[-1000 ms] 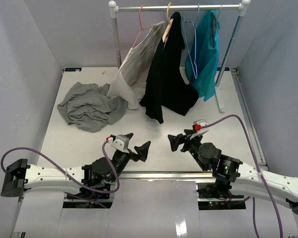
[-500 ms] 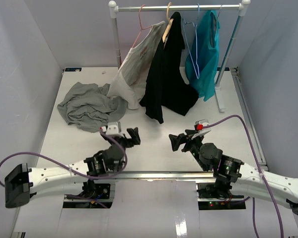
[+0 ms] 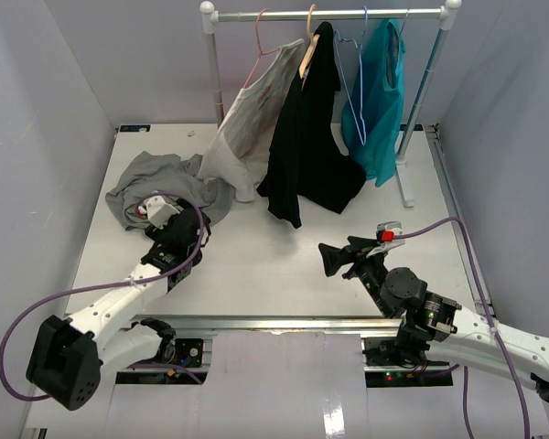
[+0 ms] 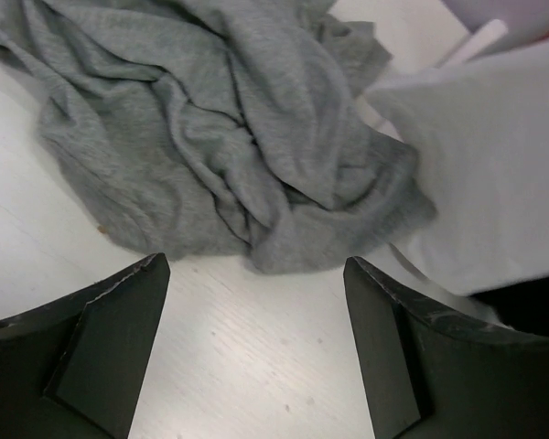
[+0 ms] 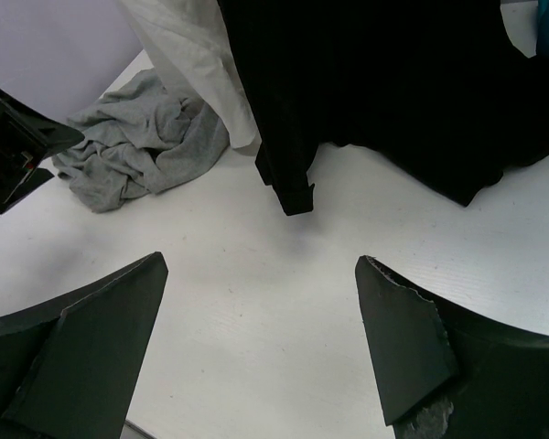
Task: Place the t-shirt on the hanger
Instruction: Move the T-shirt to the center of the board.
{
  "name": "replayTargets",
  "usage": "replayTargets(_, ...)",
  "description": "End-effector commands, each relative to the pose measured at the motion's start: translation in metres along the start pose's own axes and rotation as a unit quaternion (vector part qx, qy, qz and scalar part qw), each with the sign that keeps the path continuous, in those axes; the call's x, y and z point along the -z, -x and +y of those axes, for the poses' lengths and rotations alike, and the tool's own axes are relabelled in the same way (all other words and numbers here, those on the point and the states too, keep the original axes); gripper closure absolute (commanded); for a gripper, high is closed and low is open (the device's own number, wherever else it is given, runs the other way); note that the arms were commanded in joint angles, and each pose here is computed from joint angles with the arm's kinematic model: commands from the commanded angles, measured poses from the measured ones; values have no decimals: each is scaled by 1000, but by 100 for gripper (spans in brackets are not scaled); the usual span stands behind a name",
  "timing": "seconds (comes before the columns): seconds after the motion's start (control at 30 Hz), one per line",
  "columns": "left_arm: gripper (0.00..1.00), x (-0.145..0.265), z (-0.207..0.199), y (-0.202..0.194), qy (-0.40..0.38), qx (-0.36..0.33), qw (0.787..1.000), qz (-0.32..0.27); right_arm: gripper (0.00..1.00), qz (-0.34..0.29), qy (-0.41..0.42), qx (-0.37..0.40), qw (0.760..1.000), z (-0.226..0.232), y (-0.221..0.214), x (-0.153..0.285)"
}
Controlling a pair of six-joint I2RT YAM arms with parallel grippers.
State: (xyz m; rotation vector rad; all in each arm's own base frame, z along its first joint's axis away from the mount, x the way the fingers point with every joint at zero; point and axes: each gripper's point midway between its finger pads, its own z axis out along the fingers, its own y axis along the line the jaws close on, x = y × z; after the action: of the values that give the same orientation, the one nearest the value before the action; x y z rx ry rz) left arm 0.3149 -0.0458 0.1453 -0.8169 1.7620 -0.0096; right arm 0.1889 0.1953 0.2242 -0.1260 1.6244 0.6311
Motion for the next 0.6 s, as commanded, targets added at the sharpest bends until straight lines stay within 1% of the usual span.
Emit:
replayTargets(0.0,16,-27,-8,1,-6,42,999,31,10,-15,5,-21,1000,5,10,-1)
replayTargets(0.1,18,-52,11,-12,41,47,996,61,9,-7,4,-19,1000,7,8,-2)
replayTargets(0.23,24,-69,23,-32,64,44,993,85,9,-1,10,-19,1000,10,6,-3)
replayTargets(0.4,25,-80,34,-51,90,33,990,100,8,2,12,-14,1000,11,5,-3)
replayTargets(0.57,27,-81,47,-67,106,44,987,115,8,1,12,-13,1000,11,5,-3)
